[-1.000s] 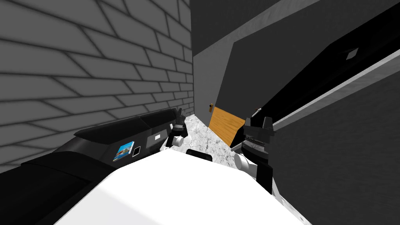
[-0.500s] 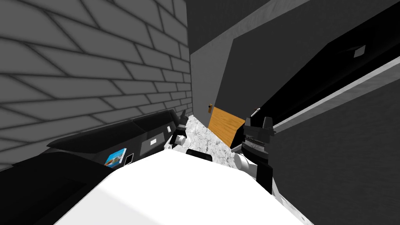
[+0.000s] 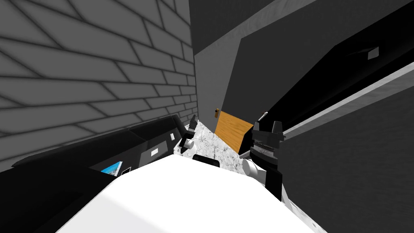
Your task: Push the door open
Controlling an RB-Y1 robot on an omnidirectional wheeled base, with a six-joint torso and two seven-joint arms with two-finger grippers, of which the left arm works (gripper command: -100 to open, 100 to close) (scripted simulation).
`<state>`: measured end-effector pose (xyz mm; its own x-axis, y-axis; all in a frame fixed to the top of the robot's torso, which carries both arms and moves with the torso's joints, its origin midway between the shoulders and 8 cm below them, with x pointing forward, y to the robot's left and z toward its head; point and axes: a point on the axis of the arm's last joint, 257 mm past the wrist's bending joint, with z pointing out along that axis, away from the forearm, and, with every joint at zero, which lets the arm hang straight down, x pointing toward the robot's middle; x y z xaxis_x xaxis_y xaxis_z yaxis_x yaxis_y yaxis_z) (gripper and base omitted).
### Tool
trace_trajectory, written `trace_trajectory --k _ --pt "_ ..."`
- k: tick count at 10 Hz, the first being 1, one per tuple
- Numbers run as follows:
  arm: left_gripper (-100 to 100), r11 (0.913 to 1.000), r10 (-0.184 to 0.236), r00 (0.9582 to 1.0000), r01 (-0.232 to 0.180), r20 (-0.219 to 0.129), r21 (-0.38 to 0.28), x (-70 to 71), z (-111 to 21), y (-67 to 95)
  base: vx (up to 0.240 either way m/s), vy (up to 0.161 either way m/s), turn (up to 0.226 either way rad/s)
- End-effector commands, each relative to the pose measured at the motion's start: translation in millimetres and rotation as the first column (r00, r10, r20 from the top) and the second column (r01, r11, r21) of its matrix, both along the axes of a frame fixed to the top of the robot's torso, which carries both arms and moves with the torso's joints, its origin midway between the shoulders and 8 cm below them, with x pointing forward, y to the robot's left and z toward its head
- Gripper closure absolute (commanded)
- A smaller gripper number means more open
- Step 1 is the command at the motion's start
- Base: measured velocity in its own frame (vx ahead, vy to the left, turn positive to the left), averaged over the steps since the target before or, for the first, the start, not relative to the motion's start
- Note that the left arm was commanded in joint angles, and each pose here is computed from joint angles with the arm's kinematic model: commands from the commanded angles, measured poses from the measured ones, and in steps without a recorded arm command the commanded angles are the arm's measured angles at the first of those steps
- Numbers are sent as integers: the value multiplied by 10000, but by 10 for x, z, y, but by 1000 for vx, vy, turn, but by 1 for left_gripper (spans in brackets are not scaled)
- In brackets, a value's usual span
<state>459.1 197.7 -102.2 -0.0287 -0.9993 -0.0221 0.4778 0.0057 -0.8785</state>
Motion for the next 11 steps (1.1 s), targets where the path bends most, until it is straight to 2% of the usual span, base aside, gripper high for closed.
trace_trajectory --k 1,3,6,11 --pt "-100 9999 -155 9996 155 -235 12 88 -108 -62 97 42 -69" --pt "-100 9994 -340 9982 341 -488 15 183 -222 -146 81 40 -78" --pt "-100 9981 -608 9938 612 -927 20 325 -420 -276 96 53 -69" --pt "-100 9945 -1024 9815 1042 -1616 29 535 -722 -499 92 51 -75"
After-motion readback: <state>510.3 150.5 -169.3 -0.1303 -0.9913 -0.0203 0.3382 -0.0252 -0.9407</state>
